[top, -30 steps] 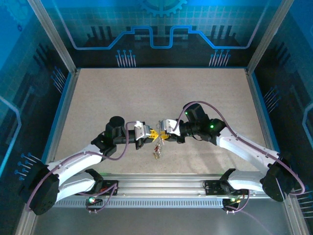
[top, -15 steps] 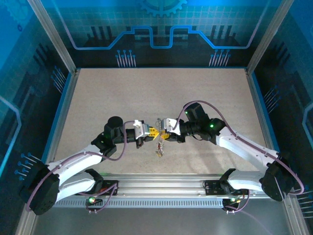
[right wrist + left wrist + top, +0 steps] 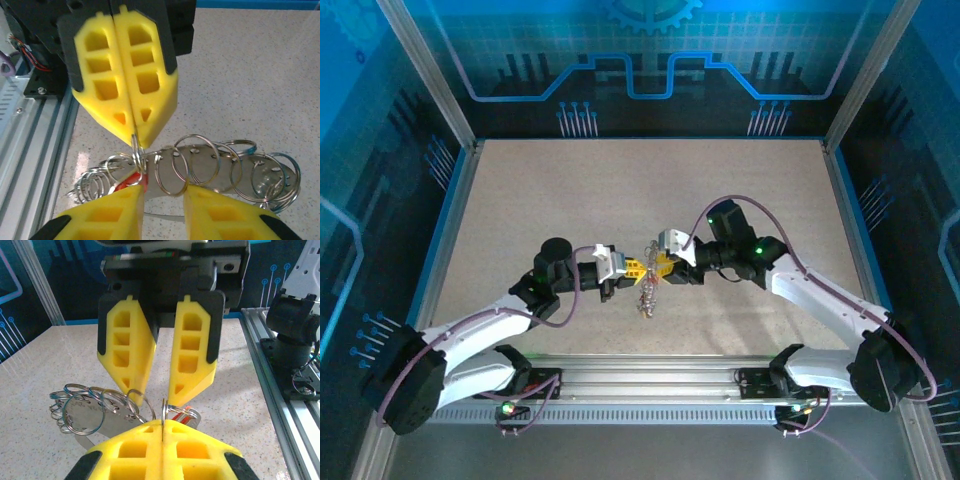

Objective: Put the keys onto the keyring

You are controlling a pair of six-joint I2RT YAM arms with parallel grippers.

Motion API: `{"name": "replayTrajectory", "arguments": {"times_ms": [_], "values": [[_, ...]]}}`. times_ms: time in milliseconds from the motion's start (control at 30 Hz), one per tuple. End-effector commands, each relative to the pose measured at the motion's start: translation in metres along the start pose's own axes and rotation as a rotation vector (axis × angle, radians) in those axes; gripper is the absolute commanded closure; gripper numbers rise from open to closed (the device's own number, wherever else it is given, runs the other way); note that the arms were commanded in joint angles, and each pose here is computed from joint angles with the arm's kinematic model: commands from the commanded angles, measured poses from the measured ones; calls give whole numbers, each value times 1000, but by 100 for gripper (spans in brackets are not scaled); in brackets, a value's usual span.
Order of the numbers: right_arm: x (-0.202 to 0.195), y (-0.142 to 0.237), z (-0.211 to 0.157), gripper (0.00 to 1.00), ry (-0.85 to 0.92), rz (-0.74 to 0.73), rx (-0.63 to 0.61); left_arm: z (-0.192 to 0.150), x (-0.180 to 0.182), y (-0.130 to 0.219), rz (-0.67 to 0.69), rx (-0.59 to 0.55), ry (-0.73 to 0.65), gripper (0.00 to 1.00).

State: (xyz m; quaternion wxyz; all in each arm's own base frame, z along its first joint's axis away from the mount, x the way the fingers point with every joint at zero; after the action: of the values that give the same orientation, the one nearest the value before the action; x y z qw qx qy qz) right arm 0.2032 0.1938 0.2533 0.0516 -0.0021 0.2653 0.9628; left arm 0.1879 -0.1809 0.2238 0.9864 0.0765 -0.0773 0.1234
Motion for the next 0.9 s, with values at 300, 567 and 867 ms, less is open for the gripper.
{"name": "replayTrajectory", "arguments": {"times_ms": [300,567,867], "values": [[16,10,-6,57,-35,-1,-51,7,4,0,43,-27,-24,100],[17,-6,-9,59,-68,-85,-46,7,6,-1,50,-34,-10,100],[9,-18,-6,84,-96,-170,-42,7,7,-1,81,-60,20,100]]}}
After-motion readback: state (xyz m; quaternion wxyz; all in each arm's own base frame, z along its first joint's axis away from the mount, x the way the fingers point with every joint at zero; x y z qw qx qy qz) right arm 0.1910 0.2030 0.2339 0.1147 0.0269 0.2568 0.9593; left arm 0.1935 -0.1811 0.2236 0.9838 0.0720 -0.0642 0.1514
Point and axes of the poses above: each hand's point on the last joint's axis, 136 mm out from that joint toward the fingers, its own y axis back along the fingers, its own x axis along the line the jaws close on, z = x × y, the point moved 10 cm from there along y, back along the fingers, and after that the axes turned 2 degrees about -y, right-handed, at the moved point
